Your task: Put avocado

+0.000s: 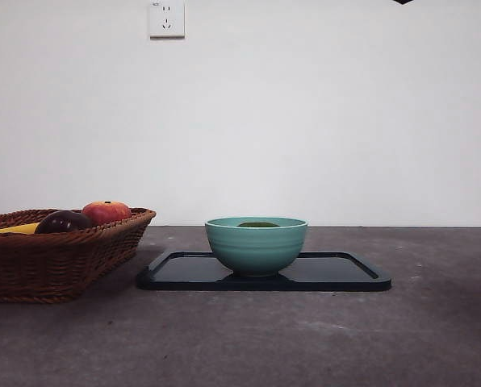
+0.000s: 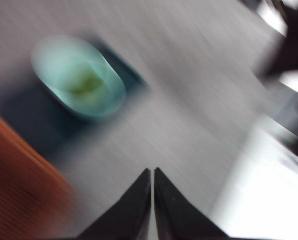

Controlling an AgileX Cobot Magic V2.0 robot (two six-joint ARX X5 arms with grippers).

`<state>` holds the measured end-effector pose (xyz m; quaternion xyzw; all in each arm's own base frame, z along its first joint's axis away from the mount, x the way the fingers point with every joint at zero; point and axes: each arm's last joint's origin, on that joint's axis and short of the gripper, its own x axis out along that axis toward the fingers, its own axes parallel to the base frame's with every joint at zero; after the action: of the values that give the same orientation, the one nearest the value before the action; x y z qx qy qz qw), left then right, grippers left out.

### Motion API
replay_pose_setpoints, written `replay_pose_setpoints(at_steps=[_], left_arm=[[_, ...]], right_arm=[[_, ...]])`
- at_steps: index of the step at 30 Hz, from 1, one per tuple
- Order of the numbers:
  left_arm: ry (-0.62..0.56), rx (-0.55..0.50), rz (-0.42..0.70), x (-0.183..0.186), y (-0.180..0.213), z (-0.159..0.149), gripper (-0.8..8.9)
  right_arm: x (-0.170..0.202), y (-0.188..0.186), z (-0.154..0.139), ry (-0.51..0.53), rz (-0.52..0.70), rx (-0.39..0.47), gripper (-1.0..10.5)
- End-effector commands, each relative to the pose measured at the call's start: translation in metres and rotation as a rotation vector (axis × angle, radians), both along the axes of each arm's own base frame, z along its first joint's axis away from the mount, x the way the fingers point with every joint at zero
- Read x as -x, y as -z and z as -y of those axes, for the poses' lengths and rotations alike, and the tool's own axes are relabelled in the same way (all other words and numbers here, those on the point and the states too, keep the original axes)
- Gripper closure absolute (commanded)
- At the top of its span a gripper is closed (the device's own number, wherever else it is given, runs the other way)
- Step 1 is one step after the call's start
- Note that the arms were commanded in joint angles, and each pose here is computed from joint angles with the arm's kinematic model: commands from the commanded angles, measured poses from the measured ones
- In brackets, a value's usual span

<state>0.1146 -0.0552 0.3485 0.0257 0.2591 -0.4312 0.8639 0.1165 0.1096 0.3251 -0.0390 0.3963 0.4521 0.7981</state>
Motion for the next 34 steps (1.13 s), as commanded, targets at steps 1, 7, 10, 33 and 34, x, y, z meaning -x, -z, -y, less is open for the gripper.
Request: replay_pose_setpoints(at_steps=[1, 7, 10, 33, 34], left_arm=[[-0.145, 0.027, 0.412, -0.002, -0.022, -0.011, 8.05], [-0.634, 0.05, 0.824, 0.014, -0.014, -0.039, 8.05], [-0.792, 0.027, 0.865, 0.021, 0.007, -0.048, 8.05], [-0.91, -0.088, 0.57, 0.022, 0.159, -0.058, 8.05], [-0.908, -0.096, 0.552, 0.022, 0.162, -0.058, 8.05]], right_arm=[[0.0, -0.002, -0.002, -0.006, 0.003, -0.011, 9.4], [0.0, -0.002, -0.002, -0.006, 0.003, -0.011, 9.4], [0.0, -0.002, -0.002, -0.005, 0.003, -0.011, 9.4], [0.0, -0.002, -0.002, -0.005, 0.003, -0.011, 9.4], [0.0, -0.002, -0.002, -0.005, 0.003, -0.011, 9.4]])
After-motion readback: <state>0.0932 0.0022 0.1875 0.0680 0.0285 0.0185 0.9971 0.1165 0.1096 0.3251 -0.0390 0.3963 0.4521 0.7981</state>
